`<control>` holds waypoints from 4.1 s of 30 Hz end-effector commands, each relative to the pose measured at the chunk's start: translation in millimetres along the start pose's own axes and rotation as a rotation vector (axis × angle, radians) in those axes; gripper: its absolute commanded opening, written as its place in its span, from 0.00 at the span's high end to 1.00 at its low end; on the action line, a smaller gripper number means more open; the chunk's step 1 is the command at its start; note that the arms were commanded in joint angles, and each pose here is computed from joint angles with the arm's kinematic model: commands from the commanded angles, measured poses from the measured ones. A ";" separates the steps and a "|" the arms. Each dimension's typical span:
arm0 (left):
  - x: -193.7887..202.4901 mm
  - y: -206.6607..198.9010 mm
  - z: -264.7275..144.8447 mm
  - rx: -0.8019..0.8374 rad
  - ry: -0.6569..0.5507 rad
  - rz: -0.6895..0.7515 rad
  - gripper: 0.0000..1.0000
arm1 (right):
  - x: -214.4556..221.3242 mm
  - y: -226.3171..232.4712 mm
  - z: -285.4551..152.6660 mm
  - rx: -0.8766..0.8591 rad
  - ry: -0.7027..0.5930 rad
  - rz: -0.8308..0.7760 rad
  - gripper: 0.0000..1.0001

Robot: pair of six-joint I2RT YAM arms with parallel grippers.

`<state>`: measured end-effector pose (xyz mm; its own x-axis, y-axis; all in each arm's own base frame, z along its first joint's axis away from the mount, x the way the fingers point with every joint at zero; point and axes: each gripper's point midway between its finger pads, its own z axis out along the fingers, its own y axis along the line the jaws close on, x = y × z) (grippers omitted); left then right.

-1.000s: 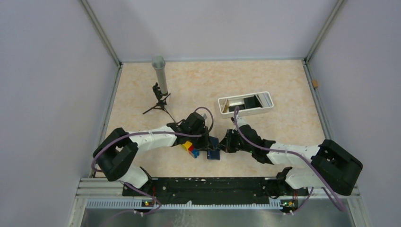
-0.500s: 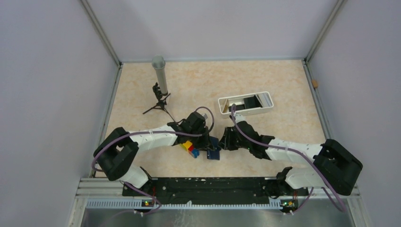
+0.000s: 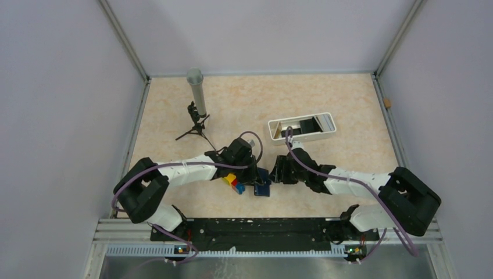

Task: Put the credit cards into the card holder
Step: Close the card holder at the center of the board.

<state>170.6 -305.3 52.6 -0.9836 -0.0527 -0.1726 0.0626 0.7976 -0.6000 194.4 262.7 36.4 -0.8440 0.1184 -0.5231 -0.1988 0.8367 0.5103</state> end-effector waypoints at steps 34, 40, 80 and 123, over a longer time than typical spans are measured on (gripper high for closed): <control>-6.7 -141.3 -196.4 0.902 -0.209 0.581 1.00 | -67.6 138.0 -199.8 -1.190 -0.232 -0.352 0.42; -11.8 -134.7 -188.4 0.864 -0.215 0.552 1.00 | -70.4 139.3 -199.6 -1.184 -0.241 -0.346 0.43; -27.4 -112.8 -173.0 0.755 -0.262 0.466 1.00 | -83.6 128.7 -172.9 -1.117 -0.271 -0.208 0.48; -52.0 -108.8 -127.1 0.673 -0.288 0.368 1.00 | -96.6 74.3 -132.3 -0.820 -0.435 -0.041 0.01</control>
<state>183.2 -304.8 197.3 -0.8460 -0.0038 -0.5332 0.5019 0.3317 -0.7988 195.0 244.3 195.4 -0.6558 0.3731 -0.6563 -0.6051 0.2601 0.7524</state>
